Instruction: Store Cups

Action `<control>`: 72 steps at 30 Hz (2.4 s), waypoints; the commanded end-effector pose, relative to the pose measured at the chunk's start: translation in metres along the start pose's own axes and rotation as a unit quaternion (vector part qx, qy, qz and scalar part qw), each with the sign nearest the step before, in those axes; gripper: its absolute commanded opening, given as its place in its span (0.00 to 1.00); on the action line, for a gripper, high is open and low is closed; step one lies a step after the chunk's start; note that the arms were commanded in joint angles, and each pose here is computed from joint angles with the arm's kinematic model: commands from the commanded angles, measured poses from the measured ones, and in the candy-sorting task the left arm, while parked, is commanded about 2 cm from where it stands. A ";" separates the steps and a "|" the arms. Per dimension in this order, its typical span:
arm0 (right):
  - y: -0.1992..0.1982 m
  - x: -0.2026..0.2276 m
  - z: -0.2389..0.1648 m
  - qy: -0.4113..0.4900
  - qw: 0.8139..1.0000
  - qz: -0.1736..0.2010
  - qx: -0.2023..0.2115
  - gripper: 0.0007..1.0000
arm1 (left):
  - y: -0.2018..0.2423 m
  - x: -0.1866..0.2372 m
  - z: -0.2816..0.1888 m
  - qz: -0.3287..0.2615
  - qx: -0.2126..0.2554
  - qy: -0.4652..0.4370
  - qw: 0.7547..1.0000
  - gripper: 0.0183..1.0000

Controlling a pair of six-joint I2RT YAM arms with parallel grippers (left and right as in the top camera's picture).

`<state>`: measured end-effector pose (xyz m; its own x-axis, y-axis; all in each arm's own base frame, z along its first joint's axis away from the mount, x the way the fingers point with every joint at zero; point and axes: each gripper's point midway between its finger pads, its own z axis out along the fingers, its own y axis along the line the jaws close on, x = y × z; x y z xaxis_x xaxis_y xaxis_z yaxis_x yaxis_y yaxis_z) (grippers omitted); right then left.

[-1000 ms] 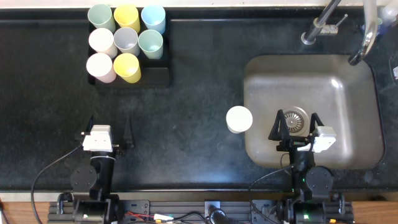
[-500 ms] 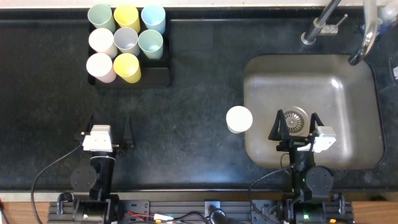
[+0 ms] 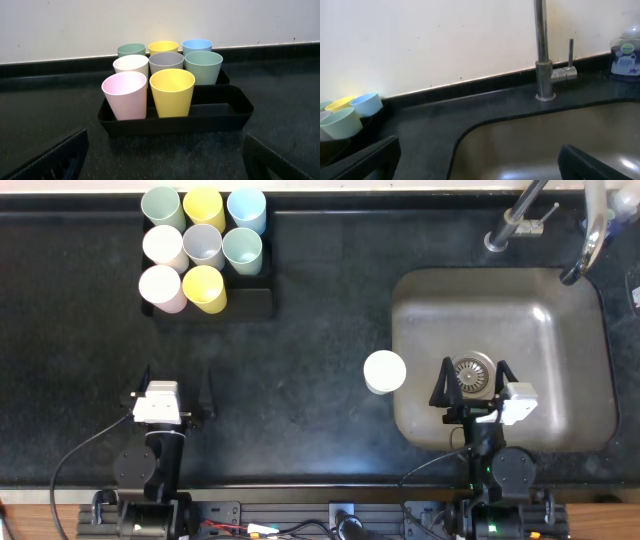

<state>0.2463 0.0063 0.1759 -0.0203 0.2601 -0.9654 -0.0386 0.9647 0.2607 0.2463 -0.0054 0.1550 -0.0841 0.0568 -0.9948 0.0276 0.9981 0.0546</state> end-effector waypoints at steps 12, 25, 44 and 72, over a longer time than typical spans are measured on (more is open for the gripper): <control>0.040 -0.109 0.042 0.242 0.967 -0.084 0.014 1.00 | 0.000 -0.001 -0.001 -0.005 -0.002 -0.003 1.000 1.00; 0.093 -0.005 0.039 0.554 0.784 -0.267 -0.091 1.00 | 0.000 -0.001 -0.001 -0.005 -0.002 -0.003 1.000 1.00; 0.067 0.076 0.039 0.652 0.681 -0.292 -0.161 1.00 | 0.000 -0.001 -0.001 -0.005 -0.002 -0.003 1.000 1.00; 0.096 0.114 0.030 0.691 0.647 -0.231 -0.227 0.04 | 0.000 -0.001 -0.001 -0.005 -0.002 -0.003 1.000 1.00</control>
<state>0.2754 0.1153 0.0897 -0.7641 -0.6406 -0.0754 -0.6428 0.7463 0.1727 0.2462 -0.0041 0.1551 -0.0838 0.0568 -0.9949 0.0199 0.9983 0.0553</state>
